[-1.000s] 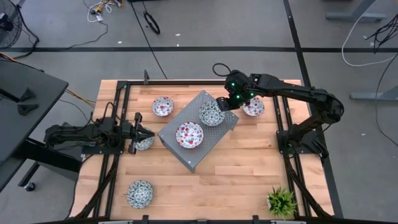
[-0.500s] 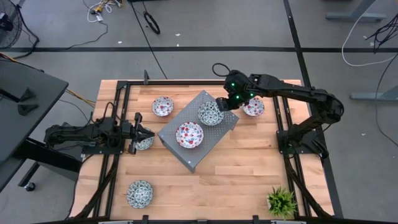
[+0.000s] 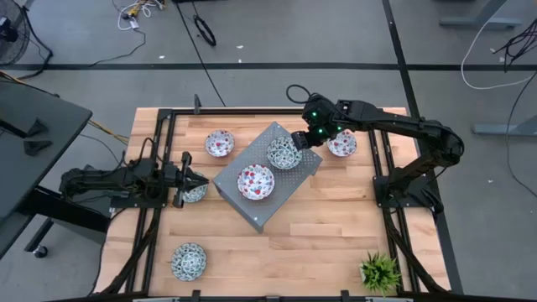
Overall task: Pick & Place Mini bowls
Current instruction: Stack the right red patterned bowl on top of the red patterned bowl on the shelf
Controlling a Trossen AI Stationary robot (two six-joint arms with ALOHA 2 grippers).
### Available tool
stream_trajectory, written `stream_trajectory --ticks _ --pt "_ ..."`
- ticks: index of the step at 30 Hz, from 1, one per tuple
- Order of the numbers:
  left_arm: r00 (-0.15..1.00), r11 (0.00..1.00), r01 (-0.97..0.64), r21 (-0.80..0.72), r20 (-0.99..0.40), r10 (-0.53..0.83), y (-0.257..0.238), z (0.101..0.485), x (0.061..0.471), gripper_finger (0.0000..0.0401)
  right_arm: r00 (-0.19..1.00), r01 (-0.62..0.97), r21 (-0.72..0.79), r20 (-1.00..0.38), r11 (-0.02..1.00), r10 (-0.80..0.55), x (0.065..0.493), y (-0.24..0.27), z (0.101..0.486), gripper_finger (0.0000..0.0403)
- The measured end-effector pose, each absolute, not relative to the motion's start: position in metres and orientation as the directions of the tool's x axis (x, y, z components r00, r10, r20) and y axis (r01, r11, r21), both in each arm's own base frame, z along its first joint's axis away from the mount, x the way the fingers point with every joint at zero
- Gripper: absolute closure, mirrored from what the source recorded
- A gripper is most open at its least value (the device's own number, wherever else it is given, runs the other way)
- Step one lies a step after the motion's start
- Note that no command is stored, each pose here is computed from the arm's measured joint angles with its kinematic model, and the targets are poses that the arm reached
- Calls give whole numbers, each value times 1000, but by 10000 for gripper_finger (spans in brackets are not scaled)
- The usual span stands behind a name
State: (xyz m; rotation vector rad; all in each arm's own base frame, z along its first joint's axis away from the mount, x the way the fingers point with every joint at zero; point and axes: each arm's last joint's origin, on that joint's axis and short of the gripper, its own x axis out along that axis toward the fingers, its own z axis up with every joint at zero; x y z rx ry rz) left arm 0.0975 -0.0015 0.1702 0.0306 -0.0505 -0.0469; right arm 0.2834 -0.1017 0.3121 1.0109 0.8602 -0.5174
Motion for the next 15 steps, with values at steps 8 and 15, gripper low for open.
stream_trajectory --ticks 8,15 --pt "998 998 46 32 50 -48 -1 170 97 371 576 726 515 -818 455 7 283 -102 312 302" --pt "998 998 46 32 50 -48 -1 170 97 371 574 727 511 -819 458 2 283 -102 312 282"
